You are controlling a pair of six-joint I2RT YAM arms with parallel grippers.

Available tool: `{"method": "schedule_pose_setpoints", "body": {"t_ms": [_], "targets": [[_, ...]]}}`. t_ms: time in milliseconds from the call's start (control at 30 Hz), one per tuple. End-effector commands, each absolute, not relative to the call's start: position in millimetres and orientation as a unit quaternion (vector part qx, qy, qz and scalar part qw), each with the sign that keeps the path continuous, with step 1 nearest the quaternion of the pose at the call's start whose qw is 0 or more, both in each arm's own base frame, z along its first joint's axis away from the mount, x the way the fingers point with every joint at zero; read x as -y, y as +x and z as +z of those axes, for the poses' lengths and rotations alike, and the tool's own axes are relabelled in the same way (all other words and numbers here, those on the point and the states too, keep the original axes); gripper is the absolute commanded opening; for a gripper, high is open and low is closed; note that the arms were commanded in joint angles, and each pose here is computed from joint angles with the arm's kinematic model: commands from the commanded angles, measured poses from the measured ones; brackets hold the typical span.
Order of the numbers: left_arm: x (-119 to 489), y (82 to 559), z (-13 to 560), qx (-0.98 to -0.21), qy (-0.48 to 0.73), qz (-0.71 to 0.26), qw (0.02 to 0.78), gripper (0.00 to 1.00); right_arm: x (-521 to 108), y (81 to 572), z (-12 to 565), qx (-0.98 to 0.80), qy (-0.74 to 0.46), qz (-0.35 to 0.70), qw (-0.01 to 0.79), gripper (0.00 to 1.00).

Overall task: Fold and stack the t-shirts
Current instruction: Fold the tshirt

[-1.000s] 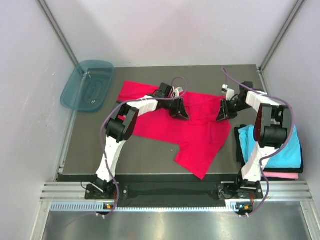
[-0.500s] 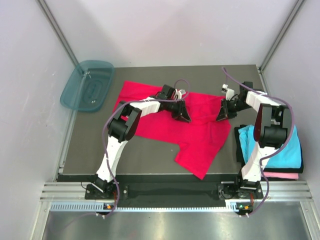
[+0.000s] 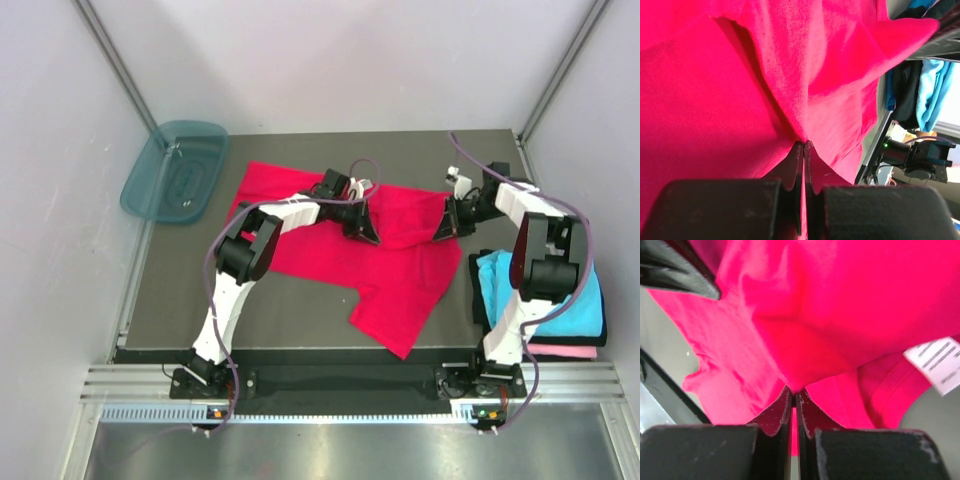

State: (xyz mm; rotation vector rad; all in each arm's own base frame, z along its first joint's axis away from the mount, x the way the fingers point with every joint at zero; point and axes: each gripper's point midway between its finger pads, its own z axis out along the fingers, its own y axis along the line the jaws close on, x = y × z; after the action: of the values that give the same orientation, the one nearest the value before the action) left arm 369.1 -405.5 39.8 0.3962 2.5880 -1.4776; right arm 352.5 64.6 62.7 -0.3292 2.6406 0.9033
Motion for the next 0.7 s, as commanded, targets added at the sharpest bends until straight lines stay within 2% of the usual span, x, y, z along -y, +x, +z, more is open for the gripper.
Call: {"method": "schedule_pose_setpoints", "body": {"t_ms": [0,333,667], "targets": [[402.2,378.4,93.7,-0.832,0.169,-0.516,0.114,0.0,-66.6,345.9,92.0,-0.916,-0.121,0.332,0.189,0.0],[387.0,386.5,113.2,-0.823,0.177,-0.524,0.13,0.0,-77.1,316.5,88.6,-0.914,-0.099,0.362,0.156,0.0],[382.9,379.7,110.7,-0.823,0.175,-0.528,0.115,0.0,-83.8,297.7,82.2,-0.913,-0.087,0.377,0.129,0.0]]}}
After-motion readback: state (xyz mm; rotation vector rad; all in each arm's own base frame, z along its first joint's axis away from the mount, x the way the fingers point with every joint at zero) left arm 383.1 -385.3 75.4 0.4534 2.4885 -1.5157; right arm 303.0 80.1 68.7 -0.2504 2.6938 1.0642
